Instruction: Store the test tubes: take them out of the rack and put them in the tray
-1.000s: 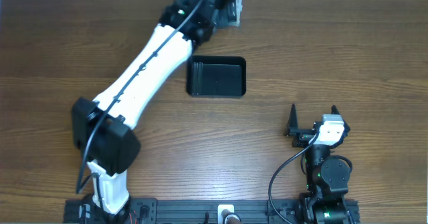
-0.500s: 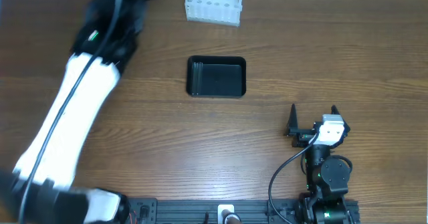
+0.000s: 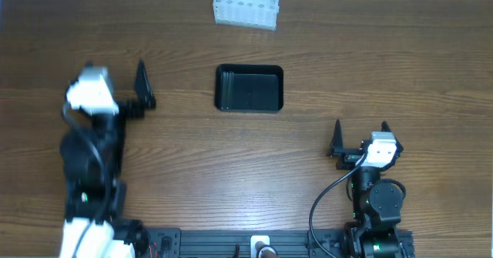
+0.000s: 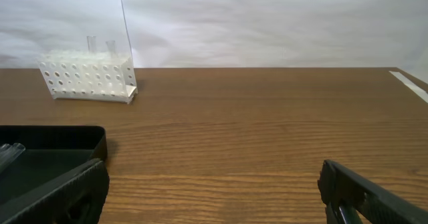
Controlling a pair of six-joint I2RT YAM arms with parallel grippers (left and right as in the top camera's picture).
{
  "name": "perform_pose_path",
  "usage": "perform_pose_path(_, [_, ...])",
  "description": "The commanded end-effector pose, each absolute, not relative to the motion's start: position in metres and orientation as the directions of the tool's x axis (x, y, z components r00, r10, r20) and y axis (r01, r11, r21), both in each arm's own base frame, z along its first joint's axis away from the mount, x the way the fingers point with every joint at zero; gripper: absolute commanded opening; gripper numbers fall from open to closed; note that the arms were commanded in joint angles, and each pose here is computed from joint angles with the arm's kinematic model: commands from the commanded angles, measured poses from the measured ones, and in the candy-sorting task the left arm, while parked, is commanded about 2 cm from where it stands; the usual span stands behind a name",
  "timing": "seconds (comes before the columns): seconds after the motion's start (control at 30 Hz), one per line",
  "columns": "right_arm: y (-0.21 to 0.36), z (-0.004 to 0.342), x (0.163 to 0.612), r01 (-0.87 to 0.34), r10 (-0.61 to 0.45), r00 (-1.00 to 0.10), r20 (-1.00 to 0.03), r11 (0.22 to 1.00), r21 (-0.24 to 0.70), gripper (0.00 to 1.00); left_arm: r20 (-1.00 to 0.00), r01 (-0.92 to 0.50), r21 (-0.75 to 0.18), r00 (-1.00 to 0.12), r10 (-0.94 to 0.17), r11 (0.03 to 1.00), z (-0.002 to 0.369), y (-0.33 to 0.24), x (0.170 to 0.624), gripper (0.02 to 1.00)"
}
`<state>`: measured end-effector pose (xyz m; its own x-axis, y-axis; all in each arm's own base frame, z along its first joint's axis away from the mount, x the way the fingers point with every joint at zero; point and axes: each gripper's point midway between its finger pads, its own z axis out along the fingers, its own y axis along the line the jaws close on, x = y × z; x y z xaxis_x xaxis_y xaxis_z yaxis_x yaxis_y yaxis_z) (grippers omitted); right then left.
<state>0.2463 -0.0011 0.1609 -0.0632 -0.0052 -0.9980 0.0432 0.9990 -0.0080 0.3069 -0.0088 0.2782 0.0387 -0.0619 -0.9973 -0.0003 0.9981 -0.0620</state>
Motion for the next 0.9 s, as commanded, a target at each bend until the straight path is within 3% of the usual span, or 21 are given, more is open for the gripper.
perform_pose_path(0.03, [0.001, 0.16, 0.246, 0.032, -0.003, -0.061, -0.998, 0.999, -0.005, 0.991, -0.993, 0.03, -0.033, 0.111, -0.036, 0.999, 0.268, -0.011, 0.278, 0.996])
perform_pose_path(0.47, [0.001, 0.16, 0.246, 0.032, -0.003, -0.061, -0.998, 0.999, -0.005, 0.991, -0.98, 0.047, -0.022, 0.195, -0.031, 0.999, 0.225, -0.007, 0.248, 1.0])
perform_pose_path(0.9, [0.001, 0.16, 0.246, 0.032, -0.003, -0.061, -0.998, 0.999, -0.005, 0.993, -0.997, 0.079, -0.037, -0.074, -0.031, 0.996, 0.157, -0.014, 0.245, 1.0])
